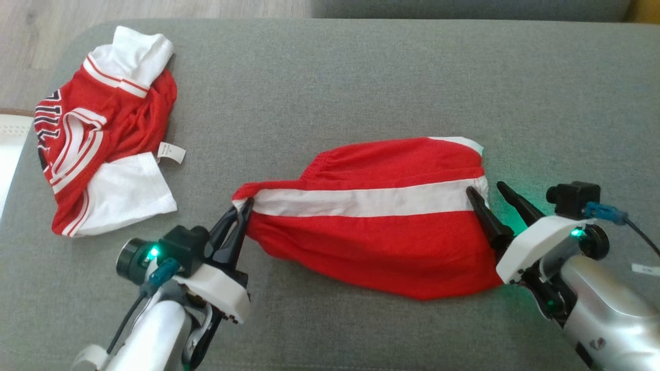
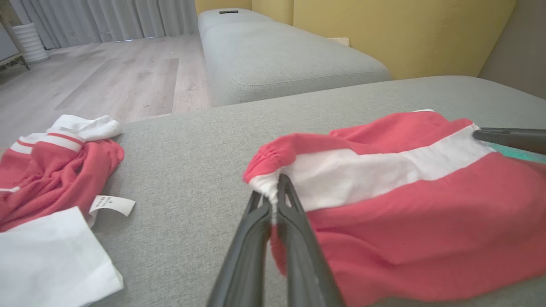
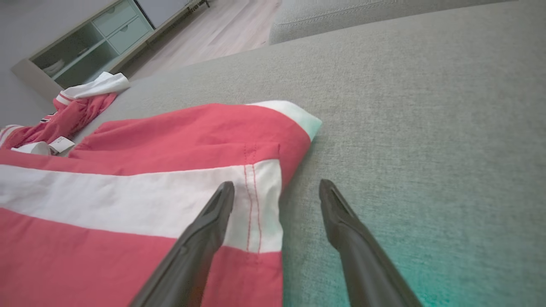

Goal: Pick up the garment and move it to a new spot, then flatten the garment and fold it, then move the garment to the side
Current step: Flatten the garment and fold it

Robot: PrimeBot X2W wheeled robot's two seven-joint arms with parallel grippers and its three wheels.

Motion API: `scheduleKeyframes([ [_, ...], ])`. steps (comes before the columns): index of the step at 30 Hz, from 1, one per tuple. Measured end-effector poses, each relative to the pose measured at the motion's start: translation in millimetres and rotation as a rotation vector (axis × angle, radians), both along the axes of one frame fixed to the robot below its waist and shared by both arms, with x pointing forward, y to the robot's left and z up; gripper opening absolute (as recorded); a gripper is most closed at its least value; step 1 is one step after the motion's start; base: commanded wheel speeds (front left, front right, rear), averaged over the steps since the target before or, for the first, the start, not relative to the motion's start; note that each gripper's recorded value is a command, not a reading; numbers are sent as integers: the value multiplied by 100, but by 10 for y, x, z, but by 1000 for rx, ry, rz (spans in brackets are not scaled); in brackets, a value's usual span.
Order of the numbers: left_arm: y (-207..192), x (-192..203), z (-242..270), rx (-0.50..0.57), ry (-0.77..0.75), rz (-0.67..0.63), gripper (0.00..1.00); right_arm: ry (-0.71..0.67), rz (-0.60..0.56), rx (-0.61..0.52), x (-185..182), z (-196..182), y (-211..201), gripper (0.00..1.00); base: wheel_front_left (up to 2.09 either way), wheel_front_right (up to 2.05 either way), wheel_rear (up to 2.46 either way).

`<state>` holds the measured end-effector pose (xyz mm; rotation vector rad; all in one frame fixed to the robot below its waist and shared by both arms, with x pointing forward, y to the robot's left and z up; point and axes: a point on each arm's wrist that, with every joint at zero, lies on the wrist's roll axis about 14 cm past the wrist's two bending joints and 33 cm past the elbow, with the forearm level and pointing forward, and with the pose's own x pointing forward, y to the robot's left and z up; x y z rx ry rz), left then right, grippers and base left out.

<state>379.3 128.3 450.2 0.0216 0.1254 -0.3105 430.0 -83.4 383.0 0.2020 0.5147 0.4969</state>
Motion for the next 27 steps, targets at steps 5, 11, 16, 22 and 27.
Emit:
scheduleKeyframes([
  [5,30,12,30,3,-14,16,0,22,-2,66,-73,46,52,88,0,0,0],
  [11,-12,9,-18,1,-2,7,0,72,3,95,-152,-28,80,62,0,0,0],
  [16,6,12,-47,6,5,6,0,86,17,98,-181,-71,106,1,0,0,0],
  [22,28,19,-31,9,0,5,0,55,32,102,-130,33,107,0,0,0,0],
  [27,16,41,41,15,-24,-3,0,4,35,103,-104,173,43,0,0,0,0],
])
